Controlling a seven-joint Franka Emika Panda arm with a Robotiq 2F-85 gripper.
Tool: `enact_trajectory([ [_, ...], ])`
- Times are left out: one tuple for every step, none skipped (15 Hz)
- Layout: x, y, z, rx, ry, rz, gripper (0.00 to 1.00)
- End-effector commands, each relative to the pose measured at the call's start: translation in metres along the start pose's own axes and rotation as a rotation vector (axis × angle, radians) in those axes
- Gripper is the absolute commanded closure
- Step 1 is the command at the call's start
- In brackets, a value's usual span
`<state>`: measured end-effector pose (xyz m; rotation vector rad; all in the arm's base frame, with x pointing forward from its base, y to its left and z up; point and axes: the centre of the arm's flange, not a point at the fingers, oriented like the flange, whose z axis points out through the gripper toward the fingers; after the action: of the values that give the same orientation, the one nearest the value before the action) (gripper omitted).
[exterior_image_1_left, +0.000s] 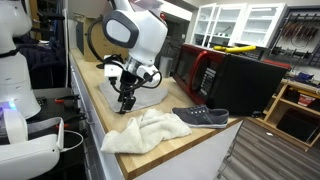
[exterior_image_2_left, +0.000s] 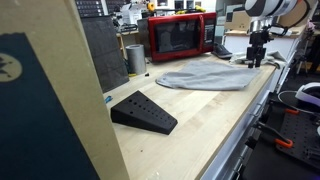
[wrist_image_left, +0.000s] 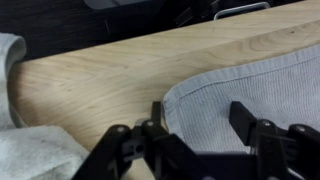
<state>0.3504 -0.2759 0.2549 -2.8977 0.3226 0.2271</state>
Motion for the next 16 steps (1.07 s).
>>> enact_trajectory([
  [-0.002,-0.015,0.01,0.029,0.032,0.009,0.58],
  [0.0,-0.02,0.007,0.036,0.042,0.008,0.65],
  [0.001,-0.024,0.003,0.045,0.051,0.007,0.72],
  [0.002,-0.03,-0.004,0.05,0.065,0.003,0.79],
  [0.002,-0.035,-0.009,0.055,0.077,-0.001,0.88],
  [0.003,-0.039,-0.015,0.055,0.091,-0.008,0.95],
  [0.003,-0.042,-0.023,0.041,0.107,-0.016,1.0],
  [0.002,-0.044,-0.032,0.027,0.119,-0.021,1.0],
  [0.001,-0.043,-0.041,0.008,0.134,-0.02,1.0],
  [-0.001,-0.041,-0.05,-0.002,0.147,-0.019,1.0],
  [-0.002,-0.039,-0.057,-0.023,0.161,-0.015,0.99],
  [-0.004,-0.034,-0.064,-0.05,0.176,-0.005,0.99],
  [-0.005,-0.029,-0.071,-0.081,0.193,0.002,0.99],
  [-0.006,-0.023,-0.077,-0.111,0.208,0.016,0.99],
  [-0.007,-0.017,-0.084,-0.15,0.227,0.034,0.99],
  [-0.008,-0.01,-0.089,-0.183,0.245,0.053,0.99],
])
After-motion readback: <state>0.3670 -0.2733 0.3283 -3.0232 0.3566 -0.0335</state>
